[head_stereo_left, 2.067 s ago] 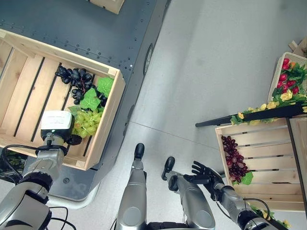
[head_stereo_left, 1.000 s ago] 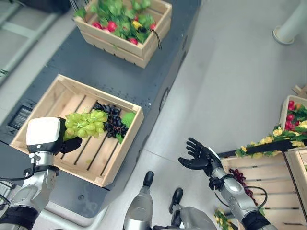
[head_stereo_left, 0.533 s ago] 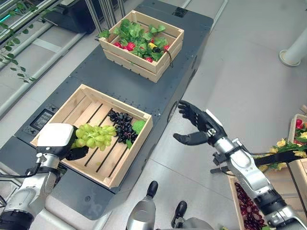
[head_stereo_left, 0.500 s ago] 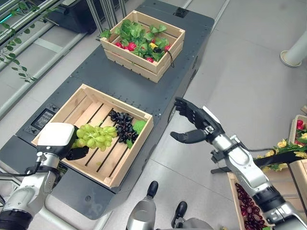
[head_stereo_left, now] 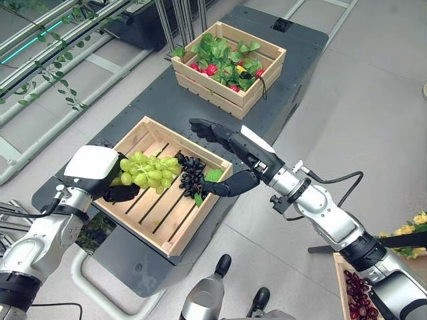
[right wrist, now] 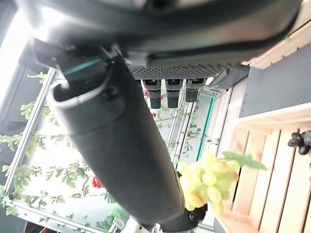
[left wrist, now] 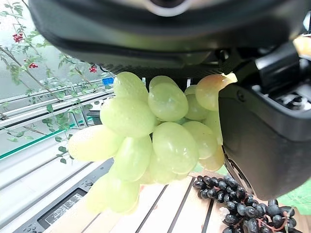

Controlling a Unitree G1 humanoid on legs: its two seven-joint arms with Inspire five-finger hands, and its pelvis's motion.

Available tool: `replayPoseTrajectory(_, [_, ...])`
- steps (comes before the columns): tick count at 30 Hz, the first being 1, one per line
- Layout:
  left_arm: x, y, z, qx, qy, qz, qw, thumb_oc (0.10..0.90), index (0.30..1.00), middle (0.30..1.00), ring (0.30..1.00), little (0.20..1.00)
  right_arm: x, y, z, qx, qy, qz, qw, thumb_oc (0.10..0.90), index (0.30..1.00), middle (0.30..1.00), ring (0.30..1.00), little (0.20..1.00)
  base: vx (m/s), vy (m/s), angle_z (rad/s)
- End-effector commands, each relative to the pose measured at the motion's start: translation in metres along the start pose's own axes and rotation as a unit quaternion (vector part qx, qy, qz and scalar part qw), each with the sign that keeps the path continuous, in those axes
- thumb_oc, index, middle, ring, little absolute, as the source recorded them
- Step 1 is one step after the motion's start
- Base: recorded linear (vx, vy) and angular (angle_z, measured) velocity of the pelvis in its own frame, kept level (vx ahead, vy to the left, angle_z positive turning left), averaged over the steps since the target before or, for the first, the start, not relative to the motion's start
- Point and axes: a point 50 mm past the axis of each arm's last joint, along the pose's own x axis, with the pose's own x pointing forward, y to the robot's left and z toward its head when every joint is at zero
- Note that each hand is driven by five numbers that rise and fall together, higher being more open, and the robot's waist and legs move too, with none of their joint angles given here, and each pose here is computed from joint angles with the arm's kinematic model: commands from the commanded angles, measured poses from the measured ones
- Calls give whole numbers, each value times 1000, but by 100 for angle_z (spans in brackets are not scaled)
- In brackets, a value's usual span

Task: Pick up the fruits from the basket on one side to the basket on the other side

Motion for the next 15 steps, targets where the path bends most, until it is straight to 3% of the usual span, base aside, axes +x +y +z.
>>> replayPoseTrajectory(1, [14, 45, -1, -7, -18, 85, 996, 400, 300, 300, 300, 300, 11, 16, 23, 6, -86, 16, 996, 800, 900, 900, 900, 900, 1, -14, 17])
replayPoseTrajectory(15, [20, 56, 17, -43, -47, 82, 995, 400, 300, 300, 300, 300, 22, 20, 18, 37, -83, -17, 996, 800, 900, 900, 900, 900, 0, -2, 1])
